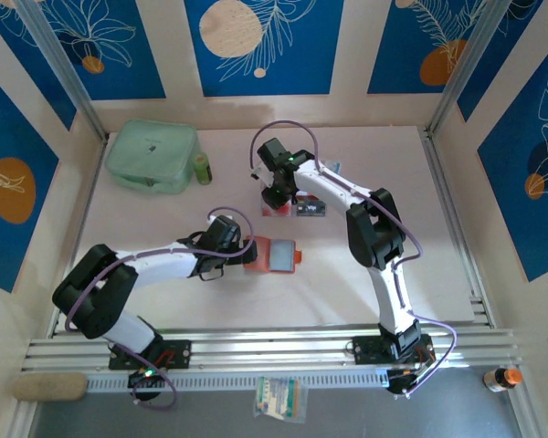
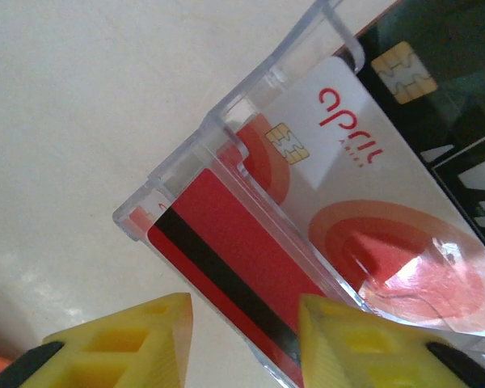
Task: Put the credit cards into the card holder
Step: Pick up the credit card from the storage box.
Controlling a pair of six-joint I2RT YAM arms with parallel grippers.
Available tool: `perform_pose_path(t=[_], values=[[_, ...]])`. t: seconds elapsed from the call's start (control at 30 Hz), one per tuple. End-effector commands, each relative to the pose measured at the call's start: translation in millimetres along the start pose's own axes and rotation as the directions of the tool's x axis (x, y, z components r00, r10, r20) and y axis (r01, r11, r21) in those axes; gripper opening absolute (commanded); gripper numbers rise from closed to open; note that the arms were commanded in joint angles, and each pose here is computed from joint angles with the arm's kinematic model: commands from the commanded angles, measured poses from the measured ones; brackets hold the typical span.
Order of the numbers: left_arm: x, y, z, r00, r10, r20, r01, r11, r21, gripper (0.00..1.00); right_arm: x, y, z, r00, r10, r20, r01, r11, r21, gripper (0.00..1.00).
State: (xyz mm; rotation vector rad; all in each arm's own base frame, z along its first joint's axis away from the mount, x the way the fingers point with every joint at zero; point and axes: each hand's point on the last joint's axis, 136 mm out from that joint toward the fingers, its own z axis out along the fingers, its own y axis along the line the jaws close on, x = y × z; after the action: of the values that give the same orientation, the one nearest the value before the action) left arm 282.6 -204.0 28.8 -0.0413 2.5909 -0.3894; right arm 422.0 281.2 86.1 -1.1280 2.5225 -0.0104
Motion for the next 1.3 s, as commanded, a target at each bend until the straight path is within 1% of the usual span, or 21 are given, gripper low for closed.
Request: perform_pose_path(t=[0.0, 0.27, 0.47, 0.63, 0.77, 0.93, 1.13, 1.27], values=[[19, 18, 9, 0.998, -0.004, -0.061, 0.0, 0.998, -0.061, 1.0, -3, -1, -2, 1.0, -0.025, -0.007, 0.025, 1.0, 0.012, 0.32], [20, 19, 10, 0.998, -0.003, -0.063, -0.001, 0.998, -0.062, 1.0, -1, 4, 1, 0.999, -0.045, -0.002, 0.045, 0.999, -0.01, 0.11], [20, 19, 9, 0.998, 0.0, -0.062, -0.004, 0.998, -0.061, 1.0, -3, 5, 0, 0.994, -0.099, 0.041, 0.099, 0.995, 0.002, 0.06], [19, 18, 9, 0.998, 0.002, -0.06, -0.006, 0.998, -0.058, 1.0, -10, 2, -1, 0.982, -0.169, 0.08, 0.162, 0.983, 0.081, 0.0], [19, 18, 8, 0.998, 0.004, -0.059, -0.007, 0.998, -0.059, 1.0, -18, -2, -10, 0.976, -0.193, 0.105, 0.178, 0.974, 0.137, 0.0], [17, 18, 6, 0.999, 0.003, -0.053, -0.006, 0.998, -0.058, 1.0, -33, -6, -36, 0.967, -0.19, 0.171, 0.161, 0.971, 0.175, 0.0], [13, 14, 1, 0.999, -0.002, -0.039, 0.001, 0.999, -0.044, 1.0, -43, -7, -73, 0.957, -0.146, 0.253, 0.103, 0.979, 0.174, 0.0], [5, 8, -5, 1.0, -0.002, -0.021, 0.002, 1.0, -0.025, 1.0, -43, -6, -99, 0.945, -0.081, 0.317, 0.034, 0.988, 0.151, 0.0]])
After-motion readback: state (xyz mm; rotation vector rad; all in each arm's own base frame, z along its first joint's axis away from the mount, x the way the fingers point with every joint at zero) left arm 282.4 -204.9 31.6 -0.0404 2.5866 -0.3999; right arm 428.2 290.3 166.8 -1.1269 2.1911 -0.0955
